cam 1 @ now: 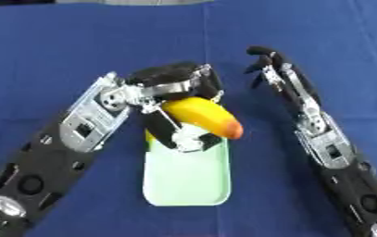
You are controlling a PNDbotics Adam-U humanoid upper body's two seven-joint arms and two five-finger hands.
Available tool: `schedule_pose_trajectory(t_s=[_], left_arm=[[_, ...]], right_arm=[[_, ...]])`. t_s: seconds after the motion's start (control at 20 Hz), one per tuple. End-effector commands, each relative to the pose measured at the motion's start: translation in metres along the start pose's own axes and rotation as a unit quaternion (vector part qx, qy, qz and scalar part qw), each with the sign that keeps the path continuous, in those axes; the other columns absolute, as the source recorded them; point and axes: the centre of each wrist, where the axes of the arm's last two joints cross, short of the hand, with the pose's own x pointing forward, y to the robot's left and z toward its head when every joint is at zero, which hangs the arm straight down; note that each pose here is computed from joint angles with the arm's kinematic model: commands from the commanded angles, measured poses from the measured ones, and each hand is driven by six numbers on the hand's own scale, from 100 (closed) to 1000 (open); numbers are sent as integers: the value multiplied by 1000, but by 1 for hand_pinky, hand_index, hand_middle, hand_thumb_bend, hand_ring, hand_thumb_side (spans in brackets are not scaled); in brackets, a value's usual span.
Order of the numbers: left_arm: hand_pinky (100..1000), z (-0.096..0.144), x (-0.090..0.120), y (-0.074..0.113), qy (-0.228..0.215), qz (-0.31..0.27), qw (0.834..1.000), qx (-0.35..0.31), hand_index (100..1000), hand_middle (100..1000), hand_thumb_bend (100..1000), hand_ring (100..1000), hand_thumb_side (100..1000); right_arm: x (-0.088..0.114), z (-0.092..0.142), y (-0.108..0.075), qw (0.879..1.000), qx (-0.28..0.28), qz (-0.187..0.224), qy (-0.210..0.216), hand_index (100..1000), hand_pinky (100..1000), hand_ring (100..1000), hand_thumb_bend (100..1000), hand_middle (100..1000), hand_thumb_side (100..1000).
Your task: Pick up objects on the table and place them in the box.
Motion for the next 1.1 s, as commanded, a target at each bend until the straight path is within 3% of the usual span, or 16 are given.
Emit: schedule_pose_trajectory(t_s=[0.05,0.4,0.5,0.65,0.7,0.75,0.85,1.0,1.1], left_arm=[[100,-1,-2,-1,-118,-106,974,-163,199,100,100,100,310],[100,7,-16,-13,-96,-102,973,-185,215,100,100,100,294],[100,7,-16,-14,-92,-105,972,-188,278,100,100,100,284],[100,6,-15,-14,-85,-116,970,-194,448,265,100,110,258],[194,6,-15,-14,-82,-120,969,-198,509,329,100,189,252],[344,6,-15,-15,-79,-124,968,-204,622,459,100,348,345],[496,5,-14,-17,-76,-131,965,-216,742,631,100,553,521],[619,3,-12,-18,-74,-137,961,-227,836,766,100,721,654],[685,3,-11,-18,-73,-140,959,-234,862,815,100,785,736]], right_arm=[[10,-9,-3,1000,2,3,-20,891,469,672,100,837,839],[12,-11,-3,1000,2,4,-23,891,468,671,100,837,838],[11,-11,-3,1000,2,4,-23,891,469,672,100,837,838],[12,-12,-3,1000,2,3,-24,891,469,672,100,837,837],[12,-12,-3,1000,2,3,-24,891,468,671,100,837,837],[12,-12,-3,1000,2,4,-24,891,469,671,100,837,837],[12,-12,-3,1000,2,4,-25,891,469,671,100,837,837],[12,-12,-3,1000,2,4,-25,891,468,671,100,836,836],[12,-12,-4,1000,1,4,-24,891,469,671,100,837,836]])
